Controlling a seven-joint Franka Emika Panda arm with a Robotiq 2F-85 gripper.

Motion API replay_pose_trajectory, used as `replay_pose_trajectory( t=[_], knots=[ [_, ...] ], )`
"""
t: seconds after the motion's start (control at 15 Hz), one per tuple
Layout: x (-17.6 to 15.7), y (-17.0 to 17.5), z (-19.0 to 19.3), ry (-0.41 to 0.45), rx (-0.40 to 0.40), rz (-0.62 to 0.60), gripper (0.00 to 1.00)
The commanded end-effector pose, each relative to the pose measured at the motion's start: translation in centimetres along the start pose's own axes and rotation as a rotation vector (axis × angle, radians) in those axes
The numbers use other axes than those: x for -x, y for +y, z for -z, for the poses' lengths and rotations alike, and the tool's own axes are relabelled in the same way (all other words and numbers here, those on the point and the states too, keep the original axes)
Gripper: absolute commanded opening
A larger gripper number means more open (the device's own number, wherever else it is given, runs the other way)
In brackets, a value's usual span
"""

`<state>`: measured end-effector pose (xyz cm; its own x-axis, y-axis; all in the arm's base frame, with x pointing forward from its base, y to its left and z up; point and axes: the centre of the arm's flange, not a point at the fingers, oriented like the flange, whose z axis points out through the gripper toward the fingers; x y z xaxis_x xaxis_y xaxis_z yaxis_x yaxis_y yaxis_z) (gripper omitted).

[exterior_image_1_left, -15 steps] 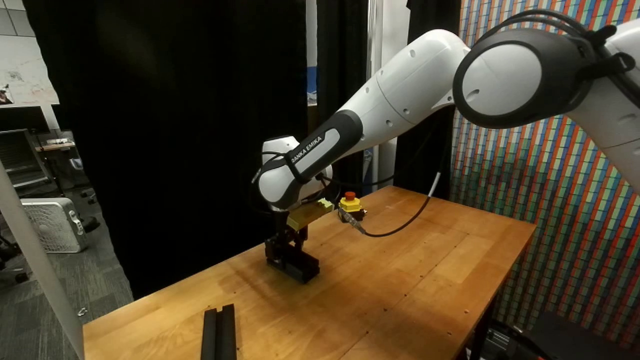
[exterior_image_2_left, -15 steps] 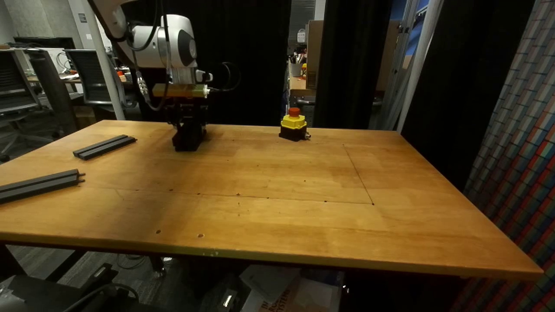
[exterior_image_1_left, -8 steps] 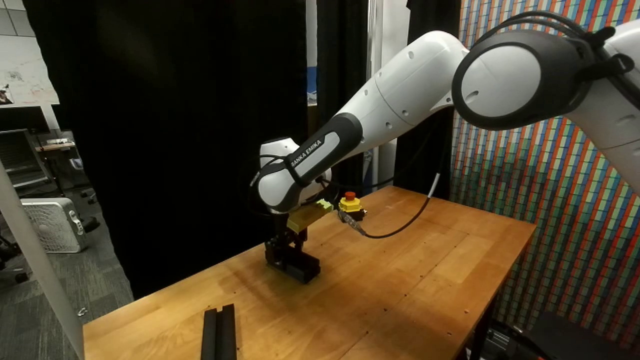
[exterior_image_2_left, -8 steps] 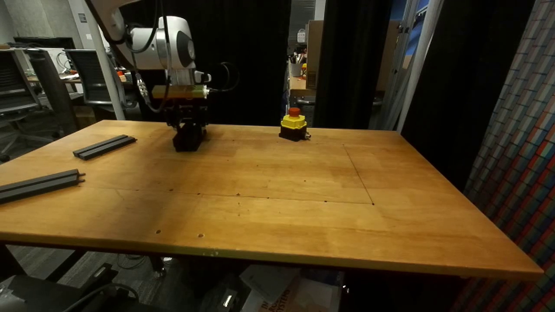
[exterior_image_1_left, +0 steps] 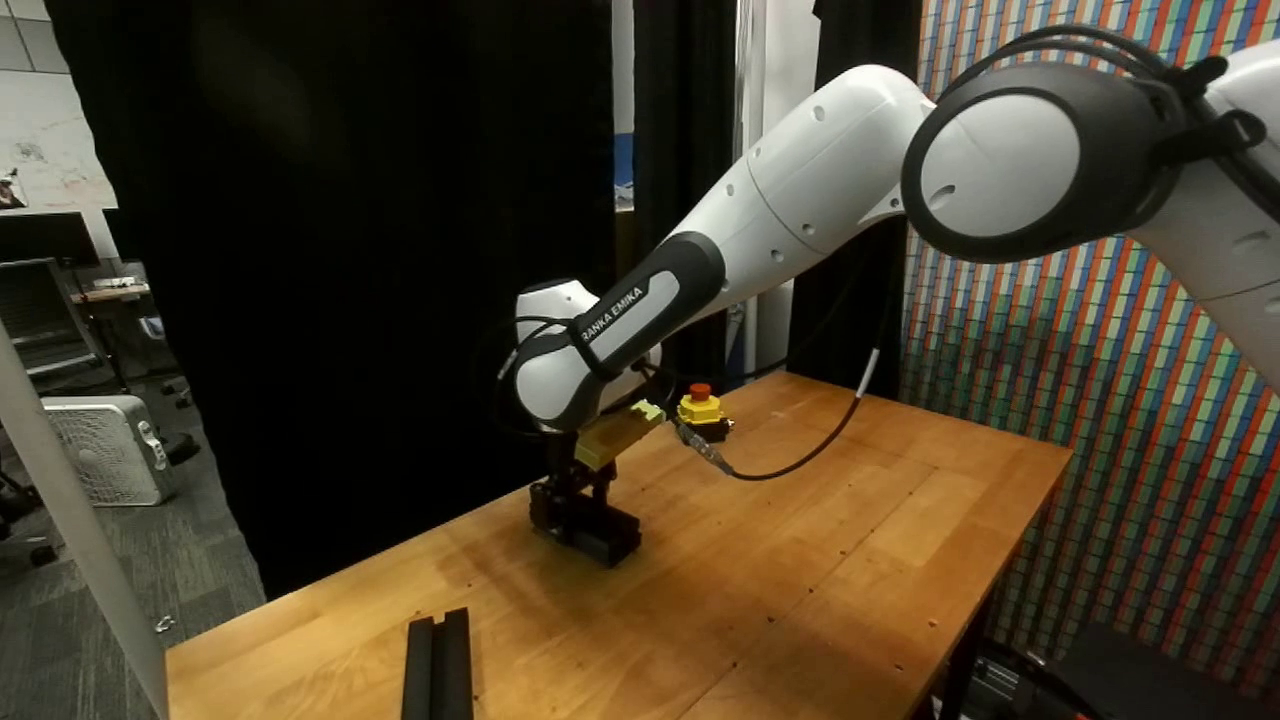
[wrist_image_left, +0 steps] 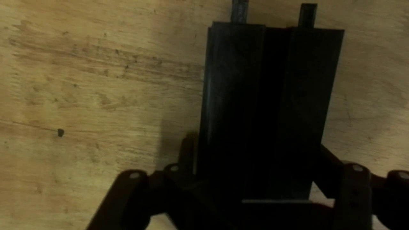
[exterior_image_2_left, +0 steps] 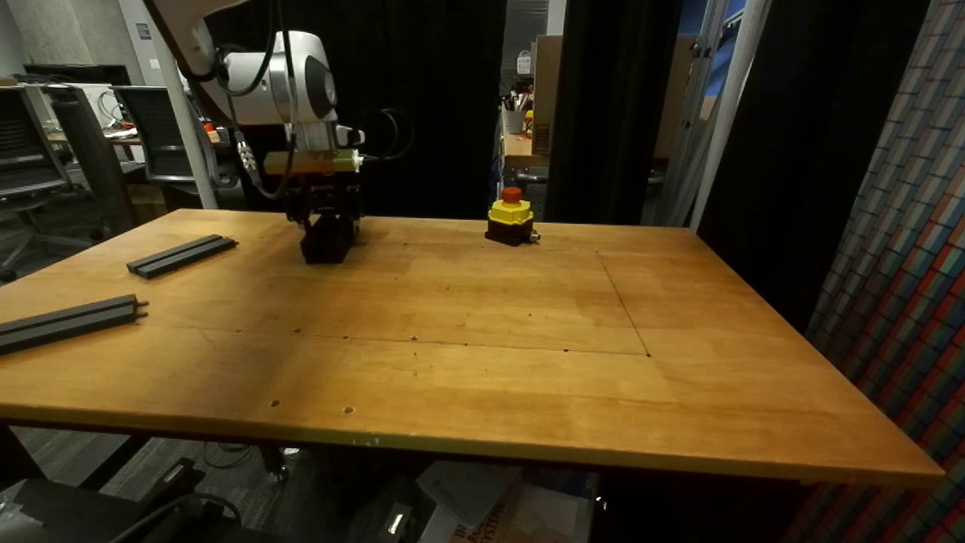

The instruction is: Stack the black objects

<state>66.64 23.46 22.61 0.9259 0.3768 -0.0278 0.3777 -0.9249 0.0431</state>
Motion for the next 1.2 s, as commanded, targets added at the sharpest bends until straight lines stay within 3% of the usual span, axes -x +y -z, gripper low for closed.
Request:
replay_pose_trajectory(
  t=[0.0, 0.47, 0.87, 1.13],
  knots=[
    [-0.1, 0.2, -0.1, 0.000, 0.021, 0.005, 1.00],
    [0.5, 0.6, 1.6, 0.018, 0.056, -0.044, 1.00],
    [1.1, -0.4, 5.8, 0.030, 0.095, -0.174, 1.00],
    [1.8, -2.7, 9.2, 0.003, 0.066, -0.224, 1.00]
  ],
)
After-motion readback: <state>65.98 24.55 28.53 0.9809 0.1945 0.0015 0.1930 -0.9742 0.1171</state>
